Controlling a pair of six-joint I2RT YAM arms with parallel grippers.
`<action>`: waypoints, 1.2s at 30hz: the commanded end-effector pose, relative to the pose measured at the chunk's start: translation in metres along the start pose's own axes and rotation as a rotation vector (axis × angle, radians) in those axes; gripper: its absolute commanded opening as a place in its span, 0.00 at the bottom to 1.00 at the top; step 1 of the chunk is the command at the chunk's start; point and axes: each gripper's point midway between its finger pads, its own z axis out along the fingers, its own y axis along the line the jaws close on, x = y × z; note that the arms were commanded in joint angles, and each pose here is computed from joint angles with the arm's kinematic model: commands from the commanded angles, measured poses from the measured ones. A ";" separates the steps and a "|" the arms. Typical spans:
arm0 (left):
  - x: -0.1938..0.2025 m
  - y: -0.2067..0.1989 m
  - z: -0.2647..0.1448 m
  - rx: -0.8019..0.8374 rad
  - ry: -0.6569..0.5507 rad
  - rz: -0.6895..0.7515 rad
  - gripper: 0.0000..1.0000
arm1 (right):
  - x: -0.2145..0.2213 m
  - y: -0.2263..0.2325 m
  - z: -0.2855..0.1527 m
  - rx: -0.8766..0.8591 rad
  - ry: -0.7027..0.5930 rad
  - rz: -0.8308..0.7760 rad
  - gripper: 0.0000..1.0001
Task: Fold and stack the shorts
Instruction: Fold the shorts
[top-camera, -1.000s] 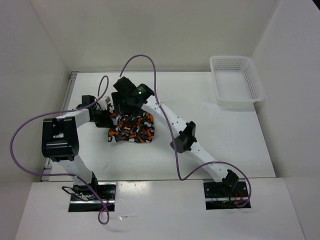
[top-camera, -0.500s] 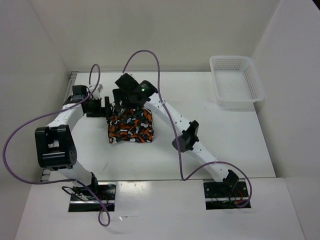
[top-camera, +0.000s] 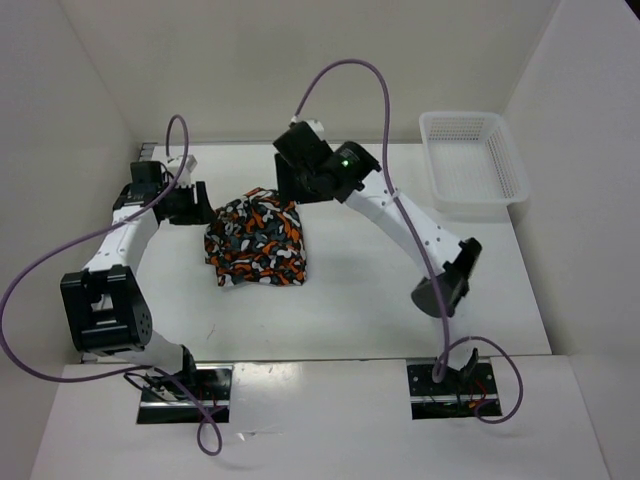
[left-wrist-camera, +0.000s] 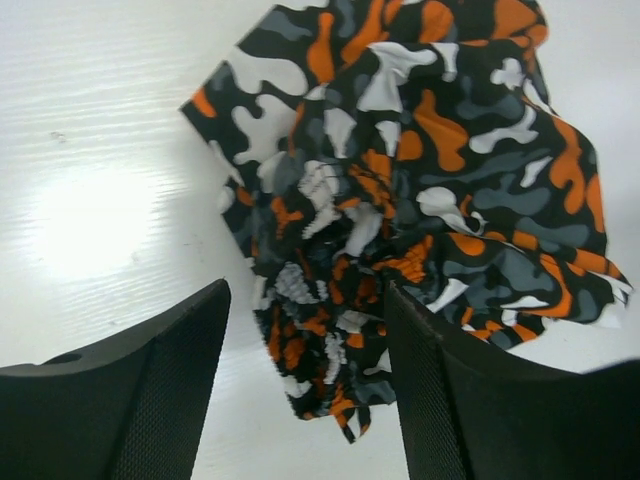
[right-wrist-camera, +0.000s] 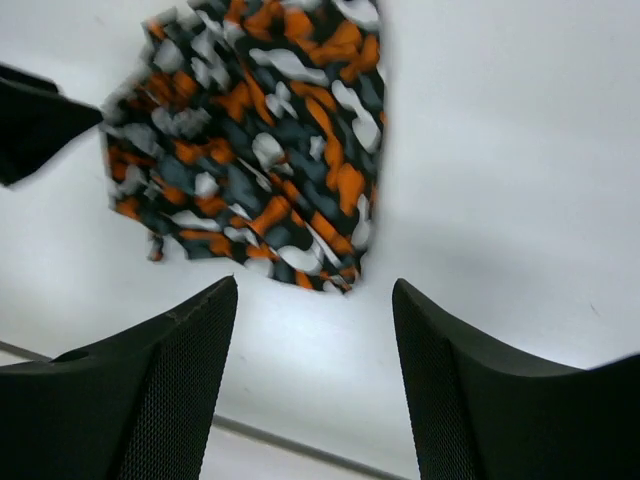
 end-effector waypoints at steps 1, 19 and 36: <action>0.004 -0.016 0.006 0.075 0.024 0.004 0.71 | 0.001 -0.026 -0.010 -0.012 -0.076 0.059 0.69; 0.050 -0.040 0.066 0.046 0.182 0.096 0.90 | 0.069 -0.012 0.109 -0.360 0.141 0.108 0.74; 0.024 -0.088 0.039 0.275 0.081 0.119 0.00 | 0.118 -0.037 0.168 -0.358 0.275 0.143 0.04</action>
